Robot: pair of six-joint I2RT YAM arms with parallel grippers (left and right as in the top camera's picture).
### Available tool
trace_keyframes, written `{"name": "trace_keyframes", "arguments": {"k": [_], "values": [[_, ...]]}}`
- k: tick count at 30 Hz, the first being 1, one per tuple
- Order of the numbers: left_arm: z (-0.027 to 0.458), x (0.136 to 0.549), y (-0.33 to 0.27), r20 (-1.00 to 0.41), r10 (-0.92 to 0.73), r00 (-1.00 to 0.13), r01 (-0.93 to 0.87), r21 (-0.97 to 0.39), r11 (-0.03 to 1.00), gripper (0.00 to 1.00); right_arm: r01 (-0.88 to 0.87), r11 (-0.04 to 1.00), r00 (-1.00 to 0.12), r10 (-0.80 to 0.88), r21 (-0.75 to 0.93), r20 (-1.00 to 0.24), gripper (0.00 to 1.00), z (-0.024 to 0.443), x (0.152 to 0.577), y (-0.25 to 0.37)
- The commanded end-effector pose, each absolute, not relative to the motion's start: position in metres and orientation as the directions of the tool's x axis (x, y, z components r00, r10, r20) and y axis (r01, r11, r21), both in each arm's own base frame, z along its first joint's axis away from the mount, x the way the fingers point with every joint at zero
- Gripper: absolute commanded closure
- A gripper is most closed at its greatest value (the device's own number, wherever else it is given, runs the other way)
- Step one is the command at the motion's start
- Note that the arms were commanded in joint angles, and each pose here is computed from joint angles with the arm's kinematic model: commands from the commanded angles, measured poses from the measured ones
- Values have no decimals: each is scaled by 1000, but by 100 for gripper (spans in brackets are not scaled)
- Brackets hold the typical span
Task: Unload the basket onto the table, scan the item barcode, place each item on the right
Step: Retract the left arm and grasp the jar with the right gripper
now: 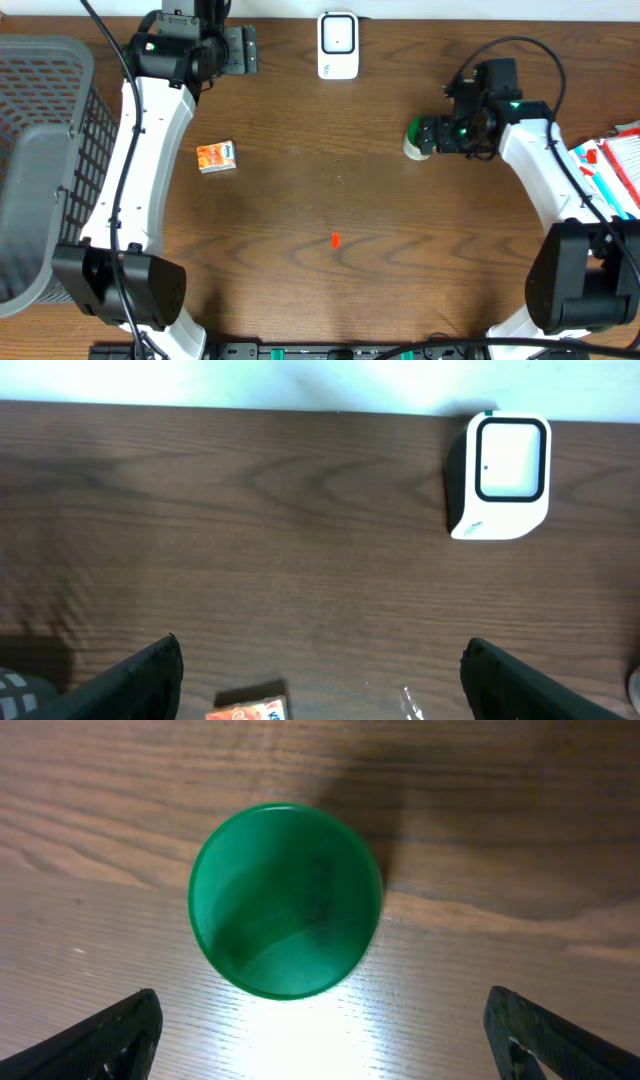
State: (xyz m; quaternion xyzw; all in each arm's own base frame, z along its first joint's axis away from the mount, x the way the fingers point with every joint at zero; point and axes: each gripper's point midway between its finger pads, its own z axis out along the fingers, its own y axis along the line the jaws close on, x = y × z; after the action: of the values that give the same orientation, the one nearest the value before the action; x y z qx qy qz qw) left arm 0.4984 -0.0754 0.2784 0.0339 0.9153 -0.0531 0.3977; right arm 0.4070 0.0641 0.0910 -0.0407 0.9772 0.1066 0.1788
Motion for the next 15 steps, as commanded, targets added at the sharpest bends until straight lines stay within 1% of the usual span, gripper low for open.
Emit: {"name": "trace_keyframes", "arguments": {"k": [1,7,15], "values": [[281,496,-74,-733,9,-680,93,-74,993,12,-236,970,-912,-200,58,-358,1,82,408,65],[279,495,-73,-727,10,-686,93,-74,993,12,-313,950,-879,-296,-15,-374,1,73,418,70],[273,495,-71,-717,38,-696,102,-47,994,12,-323,946,-881,-305,-11,-362,1,50,427,73]]}}
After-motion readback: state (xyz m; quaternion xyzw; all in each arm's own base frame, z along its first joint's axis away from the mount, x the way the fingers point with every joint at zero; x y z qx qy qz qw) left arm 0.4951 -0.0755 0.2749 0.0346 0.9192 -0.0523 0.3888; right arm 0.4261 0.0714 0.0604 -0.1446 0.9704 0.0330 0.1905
